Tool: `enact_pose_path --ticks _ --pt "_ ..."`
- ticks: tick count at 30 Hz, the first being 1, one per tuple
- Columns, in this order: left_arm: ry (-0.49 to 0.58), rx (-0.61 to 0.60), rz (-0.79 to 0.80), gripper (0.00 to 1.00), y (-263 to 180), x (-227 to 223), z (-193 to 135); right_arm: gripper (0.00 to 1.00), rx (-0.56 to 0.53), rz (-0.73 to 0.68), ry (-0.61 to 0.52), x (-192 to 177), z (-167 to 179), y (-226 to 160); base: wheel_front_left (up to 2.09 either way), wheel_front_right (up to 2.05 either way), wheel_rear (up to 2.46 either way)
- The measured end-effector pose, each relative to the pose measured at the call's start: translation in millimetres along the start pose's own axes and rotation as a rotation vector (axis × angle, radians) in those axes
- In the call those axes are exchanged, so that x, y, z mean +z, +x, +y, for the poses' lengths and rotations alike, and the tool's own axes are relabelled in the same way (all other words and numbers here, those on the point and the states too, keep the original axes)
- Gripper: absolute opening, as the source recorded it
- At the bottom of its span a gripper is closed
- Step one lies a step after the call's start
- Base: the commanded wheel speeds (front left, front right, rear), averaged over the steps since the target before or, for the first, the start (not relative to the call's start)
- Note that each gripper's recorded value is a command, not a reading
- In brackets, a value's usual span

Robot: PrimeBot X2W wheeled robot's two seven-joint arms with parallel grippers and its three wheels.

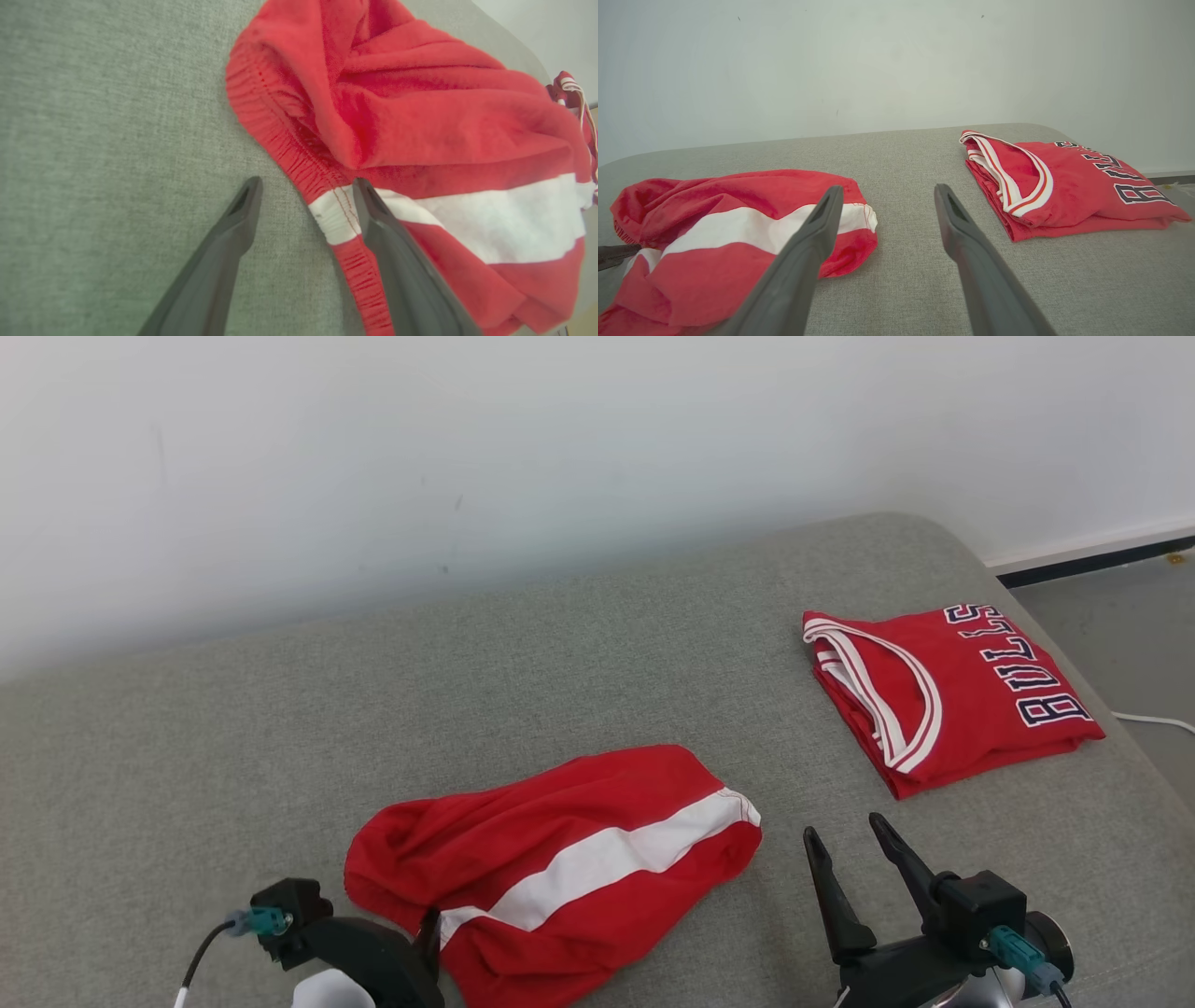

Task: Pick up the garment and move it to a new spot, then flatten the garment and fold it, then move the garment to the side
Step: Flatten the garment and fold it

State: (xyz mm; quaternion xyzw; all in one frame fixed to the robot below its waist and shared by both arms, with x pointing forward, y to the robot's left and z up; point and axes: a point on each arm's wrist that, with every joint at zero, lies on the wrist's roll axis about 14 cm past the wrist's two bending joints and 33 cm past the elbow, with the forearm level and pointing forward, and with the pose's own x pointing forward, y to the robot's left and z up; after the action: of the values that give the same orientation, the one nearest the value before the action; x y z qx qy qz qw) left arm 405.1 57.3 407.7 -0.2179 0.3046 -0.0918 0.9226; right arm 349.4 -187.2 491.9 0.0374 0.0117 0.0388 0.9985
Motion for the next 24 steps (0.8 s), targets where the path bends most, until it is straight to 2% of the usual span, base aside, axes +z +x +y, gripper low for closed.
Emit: enact_pose_path --ticks 9,10,11,12,13,17,24 --pt "0.054 -0.014 0.098 1.0 8.9 -15.0 -12.4 1.0 -0.002 -0.004 -0.006 2.4 -1.8 2.0 0.0 0.0 0.0" --pt "0.064 -0.014 0.111 0.96 9.5 -17.9 -13.0 1.0 -0.005 -0.004 -0.006 2.3 -2.7 1.6 0.0 0.0 0.0" --pt "0.07 -0.012 0.125 0.53 9.9 -21.1 -12.9 1.0 -0.007 -0.003 -0.007 2.1 -3.4 1.2 0.0 0.0 0.0" --pt "0.075 -0.009 0.133 0.23 10.4 -22.9 -12.8 1.0 -0.01 -0.003 -0.007 2.0 -4.3 0.7 0.0 0.0 0.0" --pt "0.084 -0.002 0.133 0.0 11.0 -23.2 -11.4 1.0 -0.012 -0.002 -0.006 1.7 -5.0 0.4 0.0 0.0 0.0" --pt "0.128 0.025 0.044 0.0 14.4 -9.1 -4.0 1.0 -0.02 0.0 -0.005 0.5 -7.3 -0.4 0.0 0.0 0.0" --pt "0.228 -0.011 -0.222 0.0 17.5 56.8 -14.6 1.0 -0.023 0.003 -0.002 -0.7 -7.6 0.3 0.0 0.0 0.0"
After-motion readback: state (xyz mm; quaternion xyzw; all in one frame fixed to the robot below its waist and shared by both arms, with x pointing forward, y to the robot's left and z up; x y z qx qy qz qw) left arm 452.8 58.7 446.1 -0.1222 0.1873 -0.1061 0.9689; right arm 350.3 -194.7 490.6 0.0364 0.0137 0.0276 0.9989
